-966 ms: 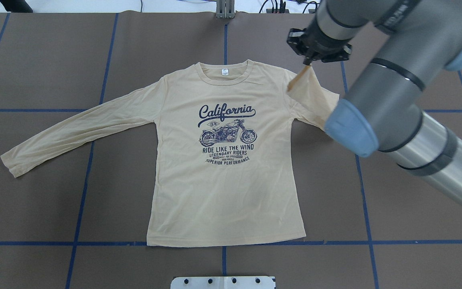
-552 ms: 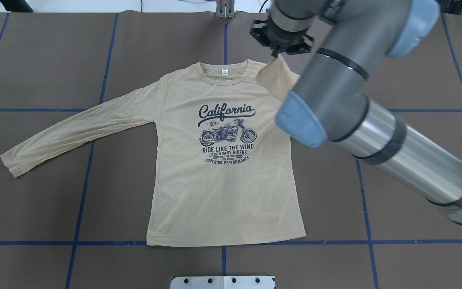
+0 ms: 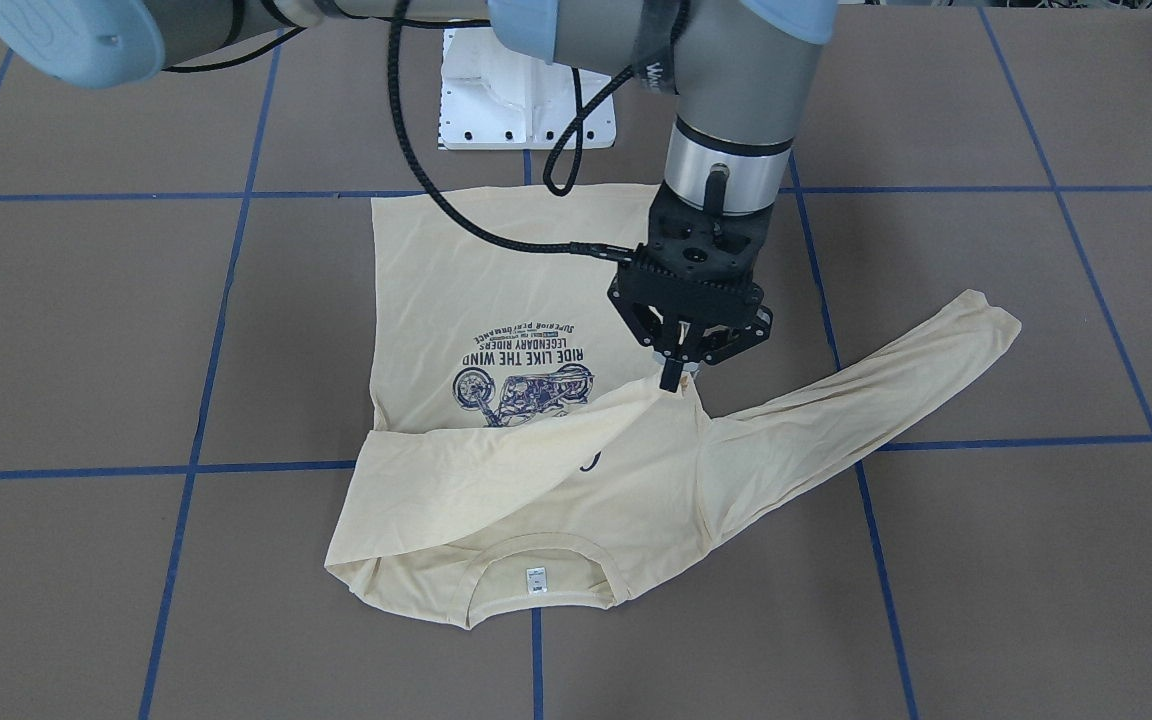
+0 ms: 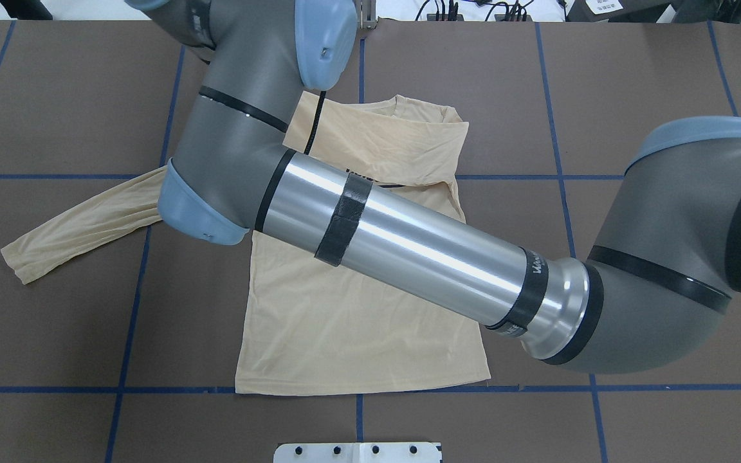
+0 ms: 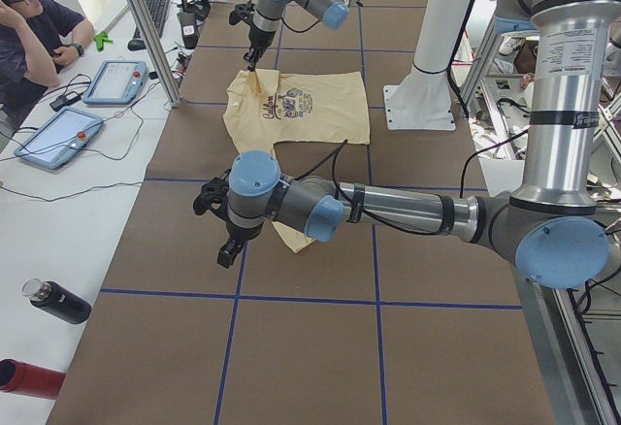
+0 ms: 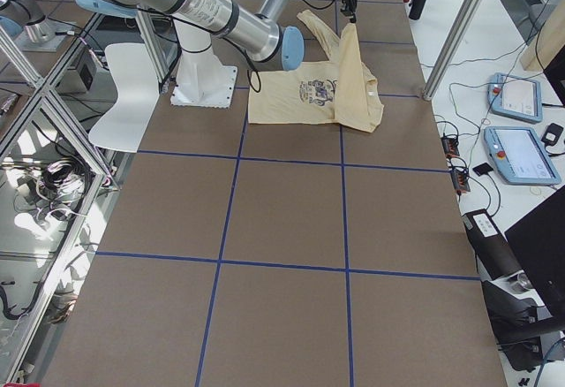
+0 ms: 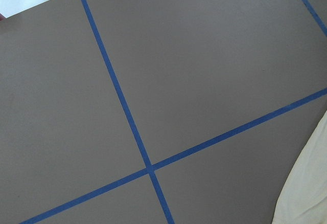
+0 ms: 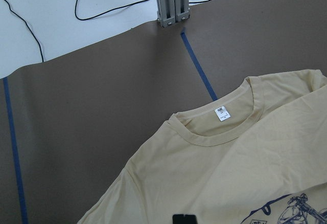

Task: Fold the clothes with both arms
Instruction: 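Lift the sleeve with the right gripper and carry it across the shirt body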

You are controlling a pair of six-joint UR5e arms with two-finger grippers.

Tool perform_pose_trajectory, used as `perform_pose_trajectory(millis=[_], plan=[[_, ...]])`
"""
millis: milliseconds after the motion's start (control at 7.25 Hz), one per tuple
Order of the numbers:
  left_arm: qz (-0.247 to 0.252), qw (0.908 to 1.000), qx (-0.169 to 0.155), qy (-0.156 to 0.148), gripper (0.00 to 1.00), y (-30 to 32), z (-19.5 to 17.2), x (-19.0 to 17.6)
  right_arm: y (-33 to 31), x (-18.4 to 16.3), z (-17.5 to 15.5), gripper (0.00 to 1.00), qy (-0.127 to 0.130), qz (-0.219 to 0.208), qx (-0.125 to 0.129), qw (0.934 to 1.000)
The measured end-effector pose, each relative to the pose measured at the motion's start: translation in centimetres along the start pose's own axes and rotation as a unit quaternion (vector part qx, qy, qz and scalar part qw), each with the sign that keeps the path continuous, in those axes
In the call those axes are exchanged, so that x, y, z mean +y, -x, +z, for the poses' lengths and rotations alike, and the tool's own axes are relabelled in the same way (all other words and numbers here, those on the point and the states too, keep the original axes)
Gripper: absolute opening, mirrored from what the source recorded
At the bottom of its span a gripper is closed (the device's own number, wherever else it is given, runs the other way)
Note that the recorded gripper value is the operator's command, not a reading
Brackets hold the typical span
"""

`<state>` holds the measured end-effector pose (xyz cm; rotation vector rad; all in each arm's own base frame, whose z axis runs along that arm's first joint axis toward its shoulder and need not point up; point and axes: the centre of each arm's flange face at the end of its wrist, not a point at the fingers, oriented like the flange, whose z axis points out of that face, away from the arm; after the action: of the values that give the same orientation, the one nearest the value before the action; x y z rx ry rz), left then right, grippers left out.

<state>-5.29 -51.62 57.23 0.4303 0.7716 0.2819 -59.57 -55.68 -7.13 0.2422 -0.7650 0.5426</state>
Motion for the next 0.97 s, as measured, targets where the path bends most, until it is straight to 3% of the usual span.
perform_pose_trajectory(millis=[138, 552, 966], plan=[[0.000, 1.0000, 0.002, -0.001, 1.00, 0.0, 0.1, 0.0, 1.5, 1.4, 0.9, 0.94, -0.004, 0.011, -0.008, 0.9999], [0.001, 1.0000, 0.006, -0.002, 1.00, 0.0, 0.1, 0.0, 4.4, 2.6, 0.5, 0.96, -0.006, 0.042, -0.028, 0.9987], [0.002, 1.0000, 0.006, -0.004, 1.00, -0.2, -0.1, -0.2, 5.0, 0.1, -1.5, 0.99, 0.006, 0.054, -0.041, 0.9977]])
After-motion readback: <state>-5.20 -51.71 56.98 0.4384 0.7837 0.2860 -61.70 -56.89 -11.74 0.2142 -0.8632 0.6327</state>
